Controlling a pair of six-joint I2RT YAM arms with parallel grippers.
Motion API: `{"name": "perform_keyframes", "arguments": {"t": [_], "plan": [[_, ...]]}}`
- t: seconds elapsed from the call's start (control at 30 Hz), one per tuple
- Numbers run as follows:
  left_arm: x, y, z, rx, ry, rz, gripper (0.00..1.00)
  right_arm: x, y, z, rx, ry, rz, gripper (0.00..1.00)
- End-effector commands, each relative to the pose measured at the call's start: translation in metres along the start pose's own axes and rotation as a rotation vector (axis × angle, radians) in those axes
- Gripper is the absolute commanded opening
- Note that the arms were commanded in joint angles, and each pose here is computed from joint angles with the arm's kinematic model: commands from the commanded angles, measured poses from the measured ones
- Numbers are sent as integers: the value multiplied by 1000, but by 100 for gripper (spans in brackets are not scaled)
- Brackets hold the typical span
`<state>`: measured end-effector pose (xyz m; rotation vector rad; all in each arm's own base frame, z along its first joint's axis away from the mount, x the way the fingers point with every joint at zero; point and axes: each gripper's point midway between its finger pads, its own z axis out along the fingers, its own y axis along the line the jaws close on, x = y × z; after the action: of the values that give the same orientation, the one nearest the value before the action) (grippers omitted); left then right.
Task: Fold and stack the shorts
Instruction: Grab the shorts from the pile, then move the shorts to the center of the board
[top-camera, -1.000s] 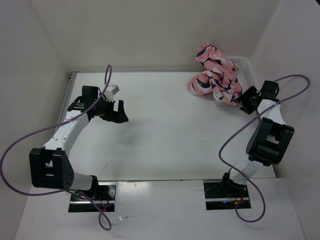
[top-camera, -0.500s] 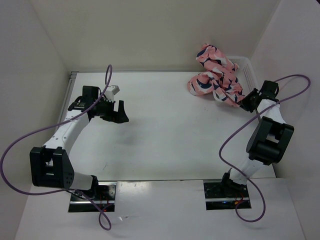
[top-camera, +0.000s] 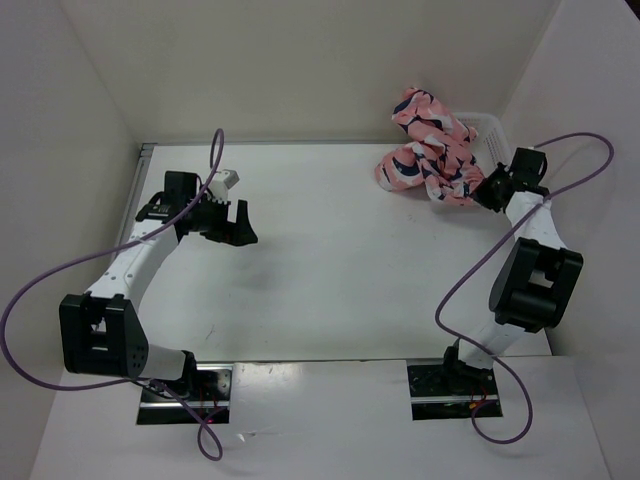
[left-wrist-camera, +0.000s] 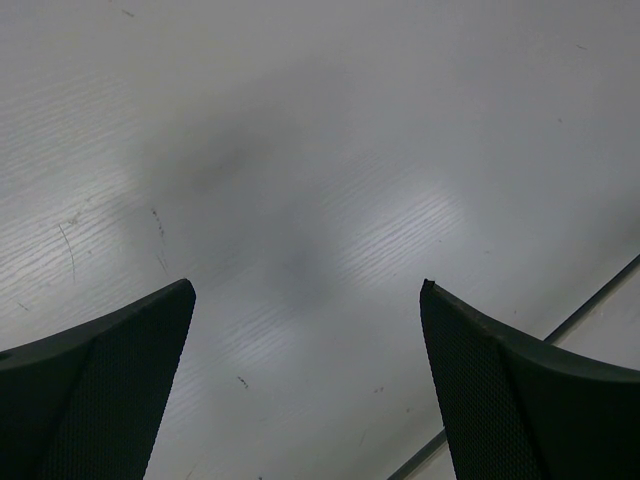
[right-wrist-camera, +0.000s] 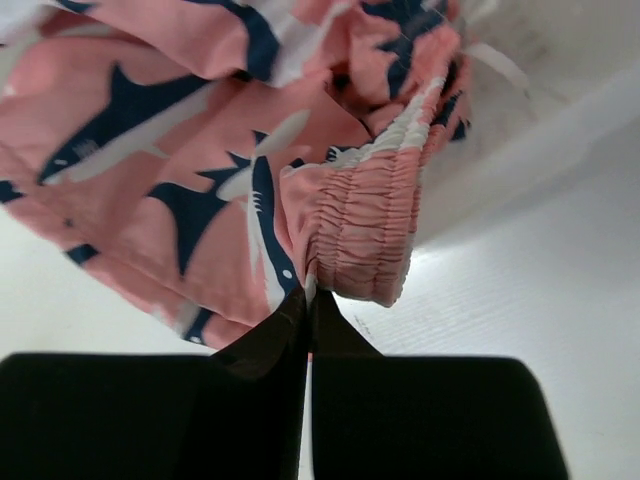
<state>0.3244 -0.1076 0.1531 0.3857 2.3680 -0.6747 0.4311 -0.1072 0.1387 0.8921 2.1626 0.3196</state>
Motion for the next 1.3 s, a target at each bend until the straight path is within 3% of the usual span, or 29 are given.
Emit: {"name": "perform_keyframes", "arguments": {"t": [0.0,0.23,0.4,0.53,0.6,0.7,0.77,0.8,0.87,0.9,1.03,1.13,1.27], "plan": [[-29,-11,-13,23,-84,56,100,-58,44,-35,-59,-203,-82,0],[-40,-14,-17,30,-117,78,100,-130,89,-78,-107,-406,-138,0],[-50,-16,-24,18,-157,103,100,-159,173,-122,-200,-609,-328,0],[-56,-17,-29,7,-175,114,100,-191,257,-188,-319,-814,-379,0],[-60,-15,-32,-14,-191,123,100,-194,286,-206,-386,-839,-363,0],[-64,-14,-37,-38,-215,135,100,-202,350,-281,-542,-985,-381,0],[-67,-15,-44,-58,-234,144,100,-179,393,-296,-648,-996,-410,0],[-69,-15,-48,-71,-245,149,100,-178,408,-336,-728,-1057,-405,0],[-74,-10,-55,-89,-272,149,100,-142,447,-348,-879,-1009,-449,0],[-73,-2,-56,-105,-277,136,100,-134,457,-378,-959,-1034,-447,0],[-85,9,-83,-190,-358,144,100,-62,495,-386,-1127,-879,-513,0],[-86,21,-98,-264,-388,131,100,-18,512,-366,-1199,-710,-521,0],[-81,34,-115,-343,-410,107,100,27,508,-314,-1137,-490,-582,0]]}}
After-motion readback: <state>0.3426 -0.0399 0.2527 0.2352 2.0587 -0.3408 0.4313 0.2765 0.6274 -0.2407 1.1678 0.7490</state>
